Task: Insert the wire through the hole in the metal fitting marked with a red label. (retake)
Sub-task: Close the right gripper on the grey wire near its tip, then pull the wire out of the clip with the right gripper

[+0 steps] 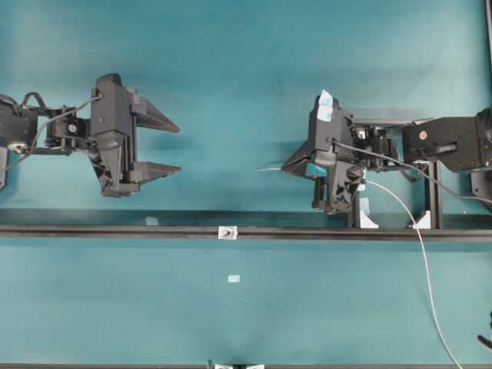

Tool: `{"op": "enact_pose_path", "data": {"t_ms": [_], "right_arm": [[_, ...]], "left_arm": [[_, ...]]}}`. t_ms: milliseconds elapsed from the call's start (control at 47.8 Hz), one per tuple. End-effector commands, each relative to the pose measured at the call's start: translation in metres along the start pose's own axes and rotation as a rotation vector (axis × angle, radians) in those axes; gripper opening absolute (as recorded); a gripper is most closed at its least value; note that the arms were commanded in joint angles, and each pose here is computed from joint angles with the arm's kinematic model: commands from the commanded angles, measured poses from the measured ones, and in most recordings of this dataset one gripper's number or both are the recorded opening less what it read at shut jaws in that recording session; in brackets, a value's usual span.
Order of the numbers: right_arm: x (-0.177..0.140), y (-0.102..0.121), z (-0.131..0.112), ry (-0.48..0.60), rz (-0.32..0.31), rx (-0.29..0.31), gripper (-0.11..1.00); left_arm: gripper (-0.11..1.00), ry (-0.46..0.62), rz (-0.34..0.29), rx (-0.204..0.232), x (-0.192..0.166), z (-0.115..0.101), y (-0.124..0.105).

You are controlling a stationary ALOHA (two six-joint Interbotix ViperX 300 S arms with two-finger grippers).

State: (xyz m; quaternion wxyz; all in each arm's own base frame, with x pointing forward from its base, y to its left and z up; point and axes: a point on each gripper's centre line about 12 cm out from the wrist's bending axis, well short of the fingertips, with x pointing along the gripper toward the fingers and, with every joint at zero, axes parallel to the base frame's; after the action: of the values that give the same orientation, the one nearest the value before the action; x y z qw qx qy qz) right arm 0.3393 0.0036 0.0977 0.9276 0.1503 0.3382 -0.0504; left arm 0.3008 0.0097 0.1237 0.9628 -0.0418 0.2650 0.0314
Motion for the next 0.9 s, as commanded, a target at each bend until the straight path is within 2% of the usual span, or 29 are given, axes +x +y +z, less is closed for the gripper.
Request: {"op": "enact_pose_path", "data": {"t_ms": [0,230,544,878], "right_arm": [[-0.004,0.003,0.012,-0.037,0.01,0.007,0.03],[-0.02,0.007,0.024,-0.046,0.014,0.006,0.03],[-0.047,0.011,0.047,-0.111,0.025,0.0,0.03],[-0.066,0.012,0.058,-0.128,0.024,-0.017,0.03]], "left_arm": [[0.84,-0.031,0.002,-0.003,0.0,0.008,0.001],[0.83,-0.06,-0.002,-0.004,-0.004,0.016,0.0],[0.83,-0.127,0.013,-0.014,-0.018,0.033,0.005],[0.82,-0.205,0.01,-0.018,-0.036,0.052,0.005]]}}
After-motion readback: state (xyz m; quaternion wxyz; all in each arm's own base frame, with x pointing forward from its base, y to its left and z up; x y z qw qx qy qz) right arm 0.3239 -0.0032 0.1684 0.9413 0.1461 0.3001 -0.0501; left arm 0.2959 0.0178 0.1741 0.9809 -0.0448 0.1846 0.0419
